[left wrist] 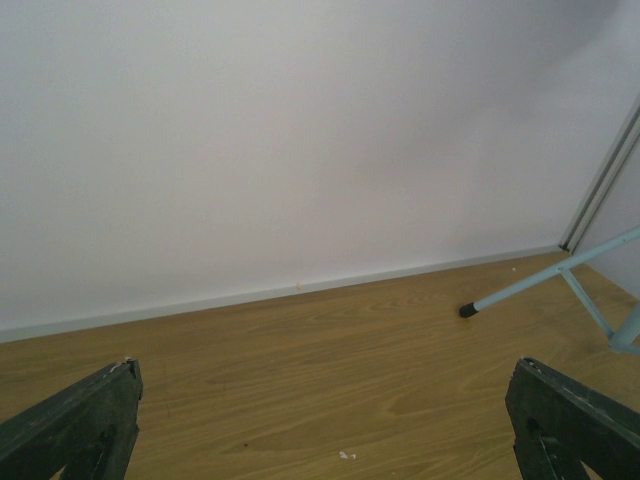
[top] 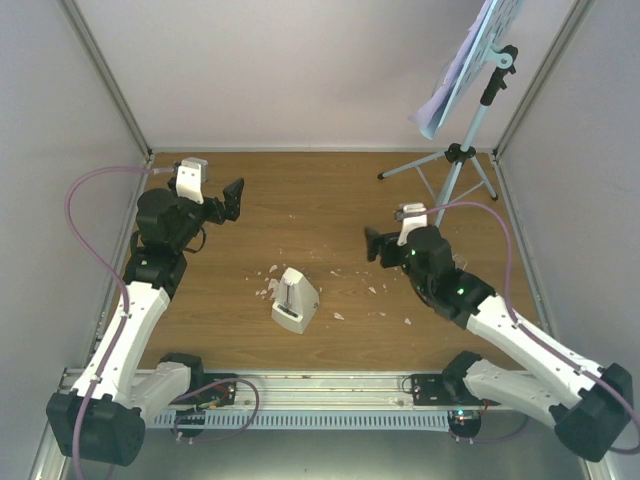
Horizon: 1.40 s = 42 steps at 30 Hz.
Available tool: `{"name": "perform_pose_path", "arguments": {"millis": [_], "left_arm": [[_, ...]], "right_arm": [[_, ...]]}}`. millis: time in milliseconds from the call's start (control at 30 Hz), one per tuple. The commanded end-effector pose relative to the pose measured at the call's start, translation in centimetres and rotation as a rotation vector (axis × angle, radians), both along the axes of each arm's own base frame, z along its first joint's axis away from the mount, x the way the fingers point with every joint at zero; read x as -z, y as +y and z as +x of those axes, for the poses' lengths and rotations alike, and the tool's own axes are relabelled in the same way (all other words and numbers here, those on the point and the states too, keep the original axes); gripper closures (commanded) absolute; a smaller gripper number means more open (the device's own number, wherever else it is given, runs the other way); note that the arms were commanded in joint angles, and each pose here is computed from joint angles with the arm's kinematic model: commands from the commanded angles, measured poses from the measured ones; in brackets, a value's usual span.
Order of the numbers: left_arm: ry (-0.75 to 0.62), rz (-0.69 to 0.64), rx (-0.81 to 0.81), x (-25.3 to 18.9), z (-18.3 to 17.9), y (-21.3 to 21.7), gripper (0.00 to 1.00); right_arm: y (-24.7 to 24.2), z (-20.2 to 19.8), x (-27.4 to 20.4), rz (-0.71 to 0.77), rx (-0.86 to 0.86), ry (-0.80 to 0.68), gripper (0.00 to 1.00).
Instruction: Pack up the instrument practice props
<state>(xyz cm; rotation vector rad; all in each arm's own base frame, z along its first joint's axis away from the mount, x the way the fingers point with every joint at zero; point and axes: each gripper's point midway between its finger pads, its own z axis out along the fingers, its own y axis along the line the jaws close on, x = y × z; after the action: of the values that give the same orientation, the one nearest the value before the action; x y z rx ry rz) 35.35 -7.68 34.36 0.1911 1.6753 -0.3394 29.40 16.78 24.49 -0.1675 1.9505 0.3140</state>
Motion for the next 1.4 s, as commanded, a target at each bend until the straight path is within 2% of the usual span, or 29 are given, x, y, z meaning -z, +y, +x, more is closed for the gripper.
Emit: {"name": "perform_pose_path", "arguments": {"millis": [0, 300, 433, 500, 667, 900, 1100, 1167, 1267, 1367], "left_arm": [[-0.063, -0.006, -0.023, -2.0, -0.3, 0.5, 0.01], [-0.065, -0.007, -0.034, -2.2, -0.3, 0.7, 0.01], [-0.073, -0.006, -0.043, -2.5, -0.5, 0.9, 0.01], [-0.073, -0.005, -0.046, -2.5, -0.5, 0.9, 0.01], [-0.079, -0.006, -0.048, -2.7, -0.5, 1.0, 0.01], [-0.085, -0.012, -0.046, -3.0, -0.7, 1.0, 0.01], [-0.089, -0.017, -0.044, -3.2, -0.9, 1.0, 0.01], [-0.09, -0.018, -0.045, -3.2, -0.9, 1.0, 0.01], [-0.091, -0.019, -0.046, -3.2, -0.9, 1.1, 0.01], [-0.092, -0.019, -0.05, -3.3, -0.9, 1.2, 0.01]], "right_arm": [[-7.2, -0.4, 6.0, 0.07, 0.258, 0.229, 0.0], [-18.3, -0.4, 13.0, 0.366, 0.551, 0.404, 0.0], [-21.1, -0.3, 15.2, 0.347, 0.672, 0.47, 0.0], [-21.3, 0.1, 16.4, 0.32, 0.677, 0.527, 0.01], [-20.8, 0.3, 19.5, 0.308, 0.652, 0.661, 0.12], [-20.7, -0.7, 20.9, 0.294, 0.654, 0.692, 0.31], [-20.9, -1.2, 21.3, 0.278, 0.668, 0.704, 0.34], [-20.9, -1.2, 21.4, 0.275, 0.67, 0.705, 0.37], [-20.9, -1.3, 21.5, 0.268, 0.667, 0.708, 0.51], [-20.7, -1.2, 21.7, 0.273, 0.653, 0.709, 0.54]]}}
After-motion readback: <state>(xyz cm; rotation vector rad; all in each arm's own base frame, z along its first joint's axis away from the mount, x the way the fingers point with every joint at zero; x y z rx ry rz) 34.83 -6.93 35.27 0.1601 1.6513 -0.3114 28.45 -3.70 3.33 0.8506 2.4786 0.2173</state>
